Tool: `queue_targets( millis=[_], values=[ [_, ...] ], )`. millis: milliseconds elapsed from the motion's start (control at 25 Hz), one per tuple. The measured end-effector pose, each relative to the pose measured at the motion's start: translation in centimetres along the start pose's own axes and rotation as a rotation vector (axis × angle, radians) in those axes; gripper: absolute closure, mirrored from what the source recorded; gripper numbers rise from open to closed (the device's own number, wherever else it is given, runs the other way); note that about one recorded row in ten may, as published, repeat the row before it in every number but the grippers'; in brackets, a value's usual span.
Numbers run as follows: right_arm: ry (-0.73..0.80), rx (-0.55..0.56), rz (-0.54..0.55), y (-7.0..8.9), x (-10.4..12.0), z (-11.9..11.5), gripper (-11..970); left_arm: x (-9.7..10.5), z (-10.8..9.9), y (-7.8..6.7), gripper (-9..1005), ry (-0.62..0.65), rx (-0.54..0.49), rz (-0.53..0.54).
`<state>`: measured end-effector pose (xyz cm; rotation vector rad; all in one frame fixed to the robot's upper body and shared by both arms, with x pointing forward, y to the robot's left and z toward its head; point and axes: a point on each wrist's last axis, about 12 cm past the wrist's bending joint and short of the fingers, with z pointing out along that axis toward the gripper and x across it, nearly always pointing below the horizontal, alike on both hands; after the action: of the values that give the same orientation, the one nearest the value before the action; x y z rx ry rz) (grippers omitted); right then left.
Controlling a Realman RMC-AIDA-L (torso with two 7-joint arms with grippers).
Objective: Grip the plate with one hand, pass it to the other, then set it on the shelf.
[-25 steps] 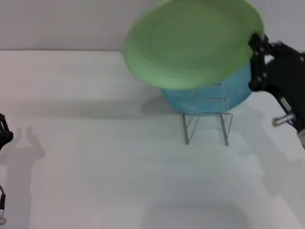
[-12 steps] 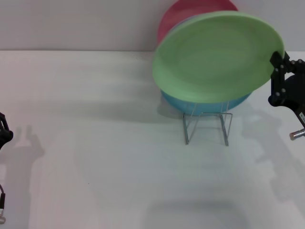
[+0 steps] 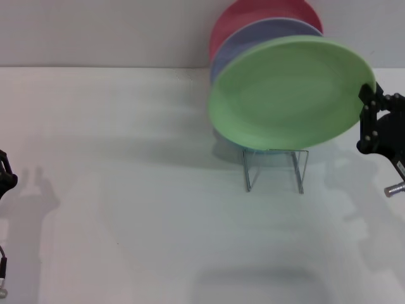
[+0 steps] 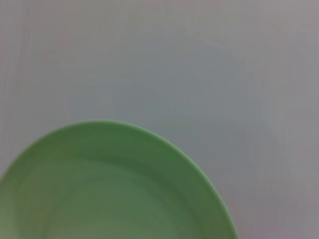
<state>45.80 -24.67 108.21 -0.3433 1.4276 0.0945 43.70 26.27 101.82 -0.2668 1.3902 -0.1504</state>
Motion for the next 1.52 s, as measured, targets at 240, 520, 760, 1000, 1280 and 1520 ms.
queue_targets(
  millis=[240, 520, 760, 1000, 1280, 1520],
  values=[
    [0.028, 0.005, -0.007, -0.1, 0.7, -0.5, 941, 0.0, -0.1, -0.1, 787, 0.0, 0.007, -0.001],
    [0.064, 0.006, -0.013, -0.3, 1.6, -0.9, 940, 0.0, -0.2, -0.2, 782, 0.0, 0.008, -0.006],
    [0.078, 0.001, -0.018, -0.3, 2.1, -0.8, 941, 0.0, -0.2, -0.2, 778, -0.002, 0.009, -0.007],
    [0.098, -0.002, -0.02, -0.3, 2.7, -0.9, 936, 0.0, -0.2, -0.3, 773, -0.003, 0.013, -0.008],
    [0.107, 0.002, -0.019, -0.4, 3.0, -0.9, 890, -0.1, -0.2, -0.5, 768, -0.007, 0.026, -0.008],
    [0.1, 0.005, -0.005, -0.4, 3.1, -0.9, 789, -0.2, -0.2, -0.4, 764, -0.008, 0.026, -0.006]
  ],
)
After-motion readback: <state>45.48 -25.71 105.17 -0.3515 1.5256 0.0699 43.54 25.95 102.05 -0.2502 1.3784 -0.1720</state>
